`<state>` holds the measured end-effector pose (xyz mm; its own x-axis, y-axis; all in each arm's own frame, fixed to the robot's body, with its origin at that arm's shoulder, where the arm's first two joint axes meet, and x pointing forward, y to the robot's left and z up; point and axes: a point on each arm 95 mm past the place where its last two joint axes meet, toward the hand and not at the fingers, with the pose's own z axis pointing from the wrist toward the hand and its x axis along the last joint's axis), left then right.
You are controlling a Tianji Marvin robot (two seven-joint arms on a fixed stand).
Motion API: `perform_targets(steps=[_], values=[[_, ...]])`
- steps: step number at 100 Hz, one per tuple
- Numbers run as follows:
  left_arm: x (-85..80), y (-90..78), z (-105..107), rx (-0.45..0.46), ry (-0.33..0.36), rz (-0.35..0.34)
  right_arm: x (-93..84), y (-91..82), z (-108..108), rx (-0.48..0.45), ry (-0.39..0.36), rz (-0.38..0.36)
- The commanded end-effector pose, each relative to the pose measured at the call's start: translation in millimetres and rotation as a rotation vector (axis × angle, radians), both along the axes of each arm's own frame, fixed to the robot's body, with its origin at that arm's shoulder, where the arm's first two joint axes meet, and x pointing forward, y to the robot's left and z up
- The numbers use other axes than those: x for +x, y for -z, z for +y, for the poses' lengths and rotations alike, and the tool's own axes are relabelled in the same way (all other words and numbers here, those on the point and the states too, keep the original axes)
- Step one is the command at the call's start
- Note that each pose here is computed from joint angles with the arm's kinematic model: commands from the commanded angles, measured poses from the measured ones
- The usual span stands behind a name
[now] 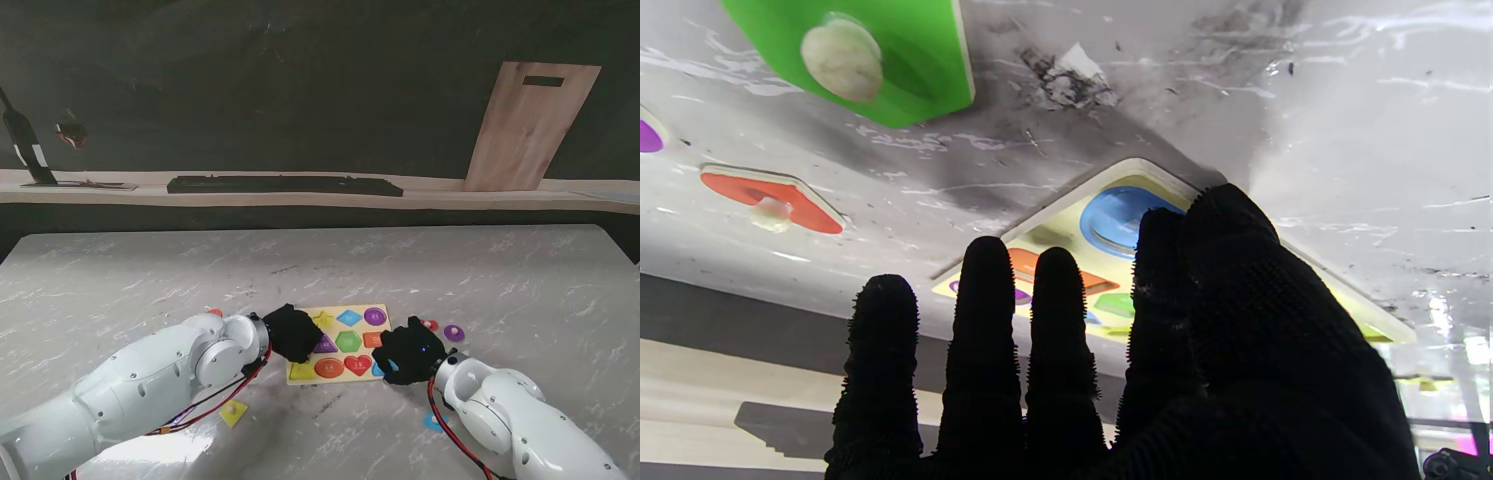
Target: Fit puzzle pieces into a puzzle board
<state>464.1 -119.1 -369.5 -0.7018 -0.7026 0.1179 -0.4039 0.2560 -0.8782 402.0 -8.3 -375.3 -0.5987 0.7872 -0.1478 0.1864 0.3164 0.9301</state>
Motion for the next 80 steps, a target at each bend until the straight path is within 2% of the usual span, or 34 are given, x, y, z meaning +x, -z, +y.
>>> perform_targets(steps=[1, 48, 80], values=[[-10.2, 15.9, 8, 0.029, -0.007, 0.029, -9.8, 9.3, 7, 0.005, -0.018, 0.030], [-9.6, 14.2, 10, 0.024, -0.014, 0.005, -23.8, 2.5, 11, 0.028, -0.056, 0.052], [-16.3, 15.8, 10, 0.034, -0.006, 0.027, -16.7, 3.3, 8, 0.015, -0.035, 0.001]])
